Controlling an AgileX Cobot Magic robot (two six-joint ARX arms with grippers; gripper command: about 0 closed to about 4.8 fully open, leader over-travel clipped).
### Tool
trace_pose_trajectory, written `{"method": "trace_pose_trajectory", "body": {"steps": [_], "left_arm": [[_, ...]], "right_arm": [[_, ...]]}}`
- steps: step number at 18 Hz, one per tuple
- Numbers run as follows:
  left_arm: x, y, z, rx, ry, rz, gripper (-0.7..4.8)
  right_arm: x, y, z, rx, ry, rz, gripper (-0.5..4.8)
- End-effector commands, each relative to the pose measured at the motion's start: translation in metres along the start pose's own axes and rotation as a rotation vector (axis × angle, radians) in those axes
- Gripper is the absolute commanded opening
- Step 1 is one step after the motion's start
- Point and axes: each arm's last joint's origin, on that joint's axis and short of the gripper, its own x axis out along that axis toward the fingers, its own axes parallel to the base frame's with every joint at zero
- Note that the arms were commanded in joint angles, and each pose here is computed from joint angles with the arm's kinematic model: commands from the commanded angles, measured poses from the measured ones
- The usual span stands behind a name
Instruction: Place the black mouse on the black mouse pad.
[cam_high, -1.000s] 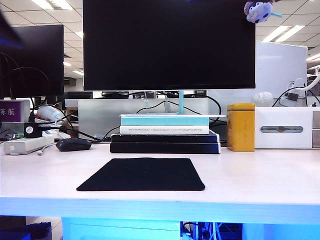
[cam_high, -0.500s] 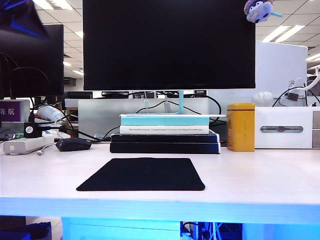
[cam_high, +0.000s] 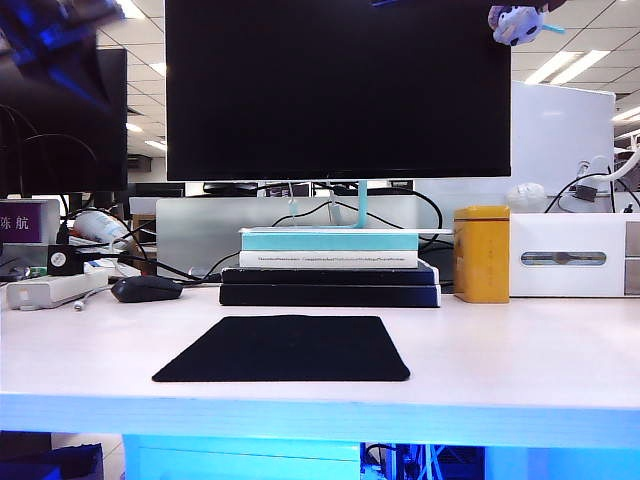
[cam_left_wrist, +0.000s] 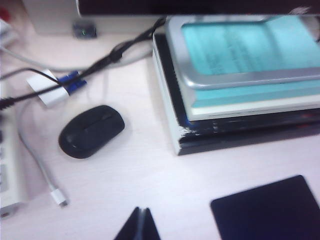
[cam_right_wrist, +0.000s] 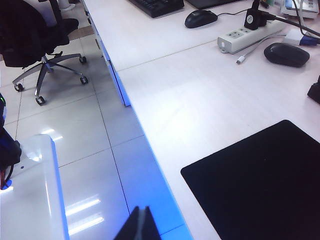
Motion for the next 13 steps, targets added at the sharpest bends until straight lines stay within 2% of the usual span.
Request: {"method": "trace_pose_trajectory", "body": {"steps": [1, 6, 9, 13], "left_arm": [[0.016, 0.005, -0.004, -0.01, 0.032, -0.009, -0.06], [0.044, 0.014, -0.011, -0.016, 0.042, -0.025, -0.06], [0.077, 0.022, -0.018, -0.03, 0.079, -0.047, -0.06], [0.102, 0.029, -0.019, -0.032, 0.084, -0.054, -0.06]], "right_arm": [[-0.001, -0.001, 0.004, -0.035, -0.023, -0.048, -0.06], [0.008, -0.007, 0.004, -0.049, -0.023, -0.071, -0.06], [0.015, -0.01, 0.004, -0.04, 0.001, -0.067, -0.06], [0.018, -0.012, 0.008, -0.054, -0.03, -0.098, -0.06]]}}
